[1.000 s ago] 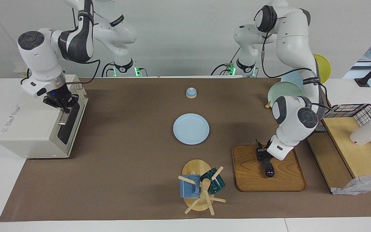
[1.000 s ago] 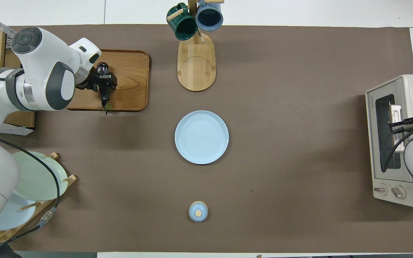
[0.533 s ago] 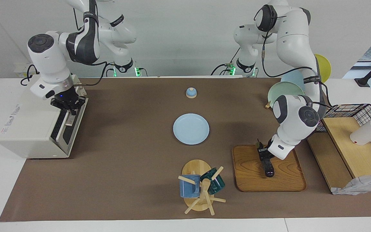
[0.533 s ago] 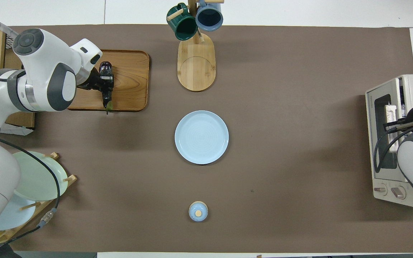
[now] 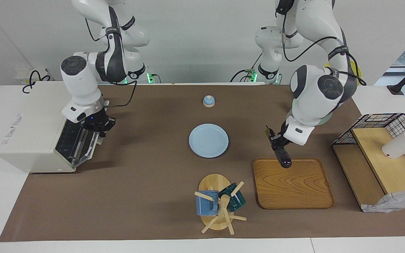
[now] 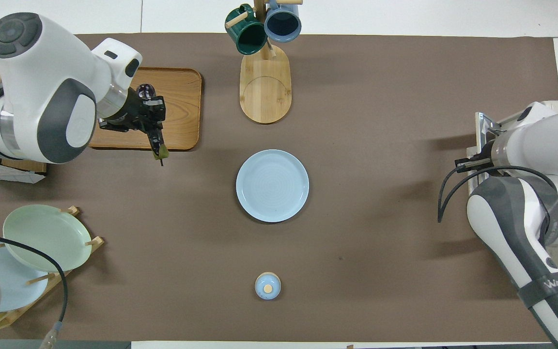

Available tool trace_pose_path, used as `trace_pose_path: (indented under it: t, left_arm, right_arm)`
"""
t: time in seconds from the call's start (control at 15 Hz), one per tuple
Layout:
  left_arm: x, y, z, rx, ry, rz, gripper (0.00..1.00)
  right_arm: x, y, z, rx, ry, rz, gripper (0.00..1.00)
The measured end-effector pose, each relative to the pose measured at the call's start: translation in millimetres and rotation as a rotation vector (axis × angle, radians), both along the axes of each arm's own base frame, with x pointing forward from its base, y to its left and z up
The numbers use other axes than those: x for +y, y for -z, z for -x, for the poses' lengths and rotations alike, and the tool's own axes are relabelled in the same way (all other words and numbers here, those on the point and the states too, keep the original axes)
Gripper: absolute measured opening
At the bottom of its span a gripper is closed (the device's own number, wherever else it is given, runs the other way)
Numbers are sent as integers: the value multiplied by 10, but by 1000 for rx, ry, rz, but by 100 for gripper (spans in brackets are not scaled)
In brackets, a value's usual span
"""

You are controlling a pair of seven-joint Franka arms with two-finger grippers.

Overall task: Put eggplant into oven
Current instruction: 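Lift the eggplant with the left gripper while the right gripper opens the oven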

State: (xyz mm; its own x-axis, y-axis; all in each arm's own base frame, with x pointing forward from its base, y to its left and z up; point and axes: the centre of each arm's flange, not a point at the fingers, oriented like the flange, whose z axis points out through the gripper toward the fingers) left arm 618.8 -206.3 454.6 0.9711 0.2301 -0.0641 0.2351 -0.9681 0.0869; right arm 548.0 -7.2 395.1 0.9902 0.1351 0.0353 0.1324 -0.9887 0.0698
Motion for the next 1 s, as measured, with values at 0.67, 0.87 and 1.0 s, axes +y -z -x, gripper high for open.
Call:
trace_pose_path:
  t: [0.67, 0.87, 1.0]
  left_arm:
    - [-1411, 382, 909, -19, -295, 29, 31]
    - [-1600, 522, 1177, -46, -246, 46, 31]
    - [-1757, 634, 1328, -57, -170, 51, 31]
  right_arm:
    - [122, 472, 78, -63, 32, -55, 1]
    - [127, 511, 96, -71, 36, -59, 1]
    - [105, 554, 108, -71, 65, -83, 1]
